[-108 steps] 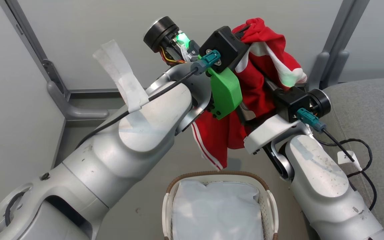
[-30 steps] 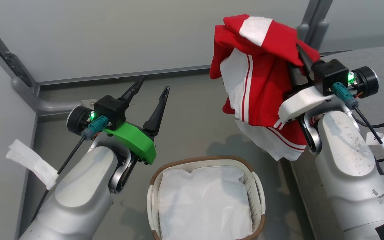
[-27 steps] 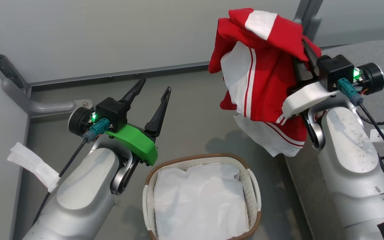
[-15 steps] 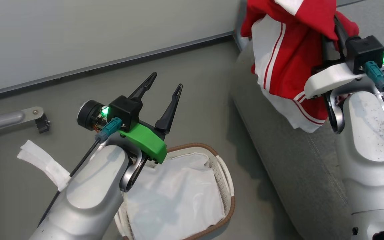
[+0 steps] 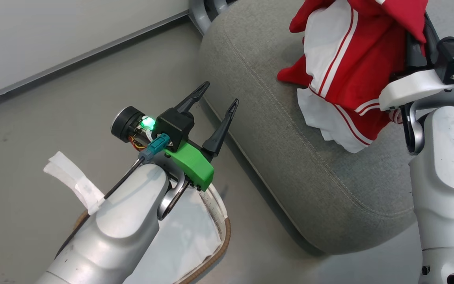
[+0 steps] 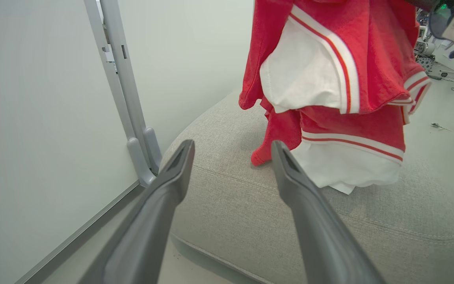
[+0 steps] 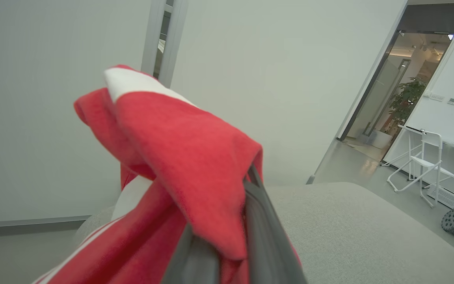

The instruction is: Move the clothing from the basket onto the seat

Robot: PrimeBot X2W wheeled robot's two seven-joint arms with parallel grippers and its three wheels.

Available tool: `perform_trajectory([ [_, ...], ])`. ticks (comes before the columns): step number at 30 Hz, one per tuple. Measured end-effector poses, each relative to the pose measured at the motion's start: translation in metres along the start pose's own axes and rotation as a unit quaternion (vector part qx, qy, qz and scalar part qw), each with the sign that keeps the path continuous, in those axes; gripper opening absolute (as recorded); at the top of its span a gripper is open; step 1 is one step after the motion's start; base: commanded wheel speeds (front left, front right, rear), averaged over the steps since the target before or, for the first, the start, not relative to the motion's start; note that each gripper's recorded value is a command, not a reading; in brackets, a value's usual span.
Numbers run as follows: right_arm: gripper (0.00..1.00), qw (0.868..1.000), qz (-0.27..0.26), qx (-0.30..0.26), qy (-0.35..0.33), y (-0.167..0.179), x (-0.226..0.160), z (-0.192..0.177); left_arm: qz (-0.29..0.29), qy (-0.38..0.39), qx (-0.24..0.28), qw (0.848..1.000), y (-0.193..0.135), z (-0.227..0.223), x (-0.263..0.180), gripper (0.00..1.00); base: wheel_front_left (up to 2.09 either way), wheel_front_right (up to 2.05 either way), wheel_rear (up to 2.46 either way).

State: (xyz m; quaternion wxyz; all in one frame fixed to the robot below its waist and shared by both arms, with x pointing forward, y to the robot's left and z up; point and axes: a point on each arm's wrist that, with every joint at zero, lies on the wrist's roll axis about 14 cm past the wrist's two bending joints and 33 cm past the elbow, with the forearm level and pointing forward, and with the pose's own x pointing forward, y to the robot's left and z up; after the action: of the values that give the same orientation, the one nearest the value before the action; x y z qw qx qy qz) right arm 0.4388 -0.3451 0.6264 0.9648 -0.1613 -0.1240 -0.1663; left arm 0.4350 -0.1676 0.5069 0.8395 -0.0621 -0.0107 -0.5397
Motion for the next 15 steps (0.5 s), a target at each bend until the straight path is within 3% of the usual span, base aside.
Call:
perform_trajectory([
  [10, 0.00, 0.997, -0.035, -0.031, 0.053, -0.025, -0.004, -0.040, -0.046, 0.006, -0.036, 0.998, -0.017, -0.030, 0.022, 1.00, 0.00, 0.00, 0.00],
  [15, 0.00, 0.996, -0.045, -0.065, 0.036, -0.026, 0.023, -0.033, -0.046, 0.004, -0.043, 0.998, -0.013, -0.034, 0.019, 1.00, 0.00, 0.00, 0.00],
])
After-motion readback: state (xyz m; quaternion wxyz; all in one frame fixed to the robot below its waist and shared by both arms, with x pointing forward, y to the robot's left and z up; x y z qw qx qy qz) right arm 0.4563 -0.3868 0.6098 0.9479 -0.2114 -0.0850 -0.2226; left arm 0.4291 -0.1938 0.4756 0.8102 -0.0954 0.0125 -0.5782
